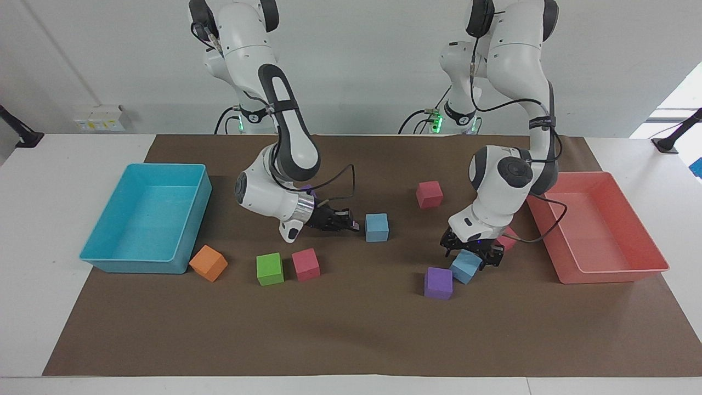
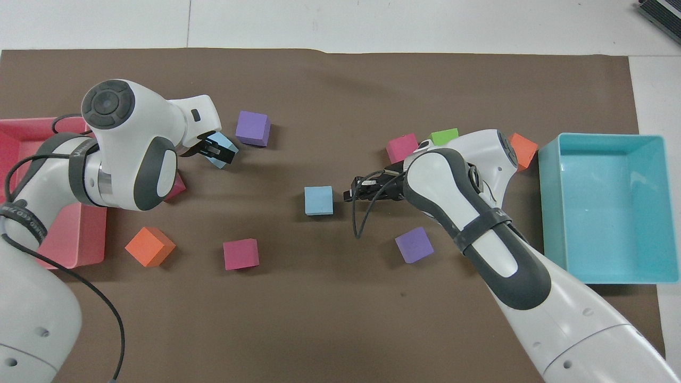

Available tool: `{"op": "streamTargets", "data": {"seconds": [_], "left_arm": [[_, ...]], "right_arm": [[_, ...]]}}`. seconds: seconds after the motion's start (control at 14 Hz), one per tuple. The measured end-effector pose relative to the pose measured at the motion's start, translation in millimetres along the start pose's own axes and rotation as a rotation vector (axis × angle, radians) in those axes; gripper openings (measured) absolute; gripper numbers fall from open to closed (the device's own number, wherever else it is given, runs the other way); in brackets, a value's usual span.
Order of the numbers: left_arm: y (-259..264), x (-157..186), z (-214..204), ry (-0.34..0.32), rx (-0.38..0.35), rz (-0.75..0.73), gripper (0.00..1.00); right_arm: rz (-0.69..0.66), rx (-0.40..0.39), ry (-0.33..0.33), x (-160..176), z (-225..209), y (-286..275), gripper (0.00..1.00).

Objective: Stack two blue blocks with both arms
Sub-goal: 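Grasp the other light blue cube with the left gripper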

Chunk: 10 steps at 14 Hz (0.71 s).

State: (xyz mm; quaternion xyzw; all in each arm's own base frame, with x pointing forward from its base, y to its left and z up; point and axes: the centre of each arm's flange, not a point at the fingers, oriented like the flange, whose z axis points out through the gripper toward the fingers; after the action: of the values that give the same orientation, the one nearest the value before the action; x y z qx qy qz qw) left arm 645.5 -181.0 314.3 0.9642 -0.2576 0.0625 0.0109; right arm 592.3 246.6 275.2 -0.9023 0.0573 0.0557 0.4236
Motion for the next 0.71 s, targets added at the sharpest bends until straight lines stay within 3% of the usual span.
{"op": "streamTargets", "data": {"seconds": [0.5, 0.57, 0.71], "left_arm": [[-1.9, -0.1, 5.0, -0.004, 0.018, 0.028, 0.96], [-2.0, 0.1, 4.7, -0.003, 0.018, 0.028, 0.89], [-2.2, 1.0, 2.9, 0.001, 0.019, 0.028, 0.64]], "right_arm": [[0.012, 0.026, 0.014, -3.3, 7.8, 16.8, 0.01], [0.013, 0.026, 0.014, -3.5, 7.9, 17.2, 0.01], [0.013, 0.026, 0.013, -3.6, 8.1, 17.4, 0.01]]}}
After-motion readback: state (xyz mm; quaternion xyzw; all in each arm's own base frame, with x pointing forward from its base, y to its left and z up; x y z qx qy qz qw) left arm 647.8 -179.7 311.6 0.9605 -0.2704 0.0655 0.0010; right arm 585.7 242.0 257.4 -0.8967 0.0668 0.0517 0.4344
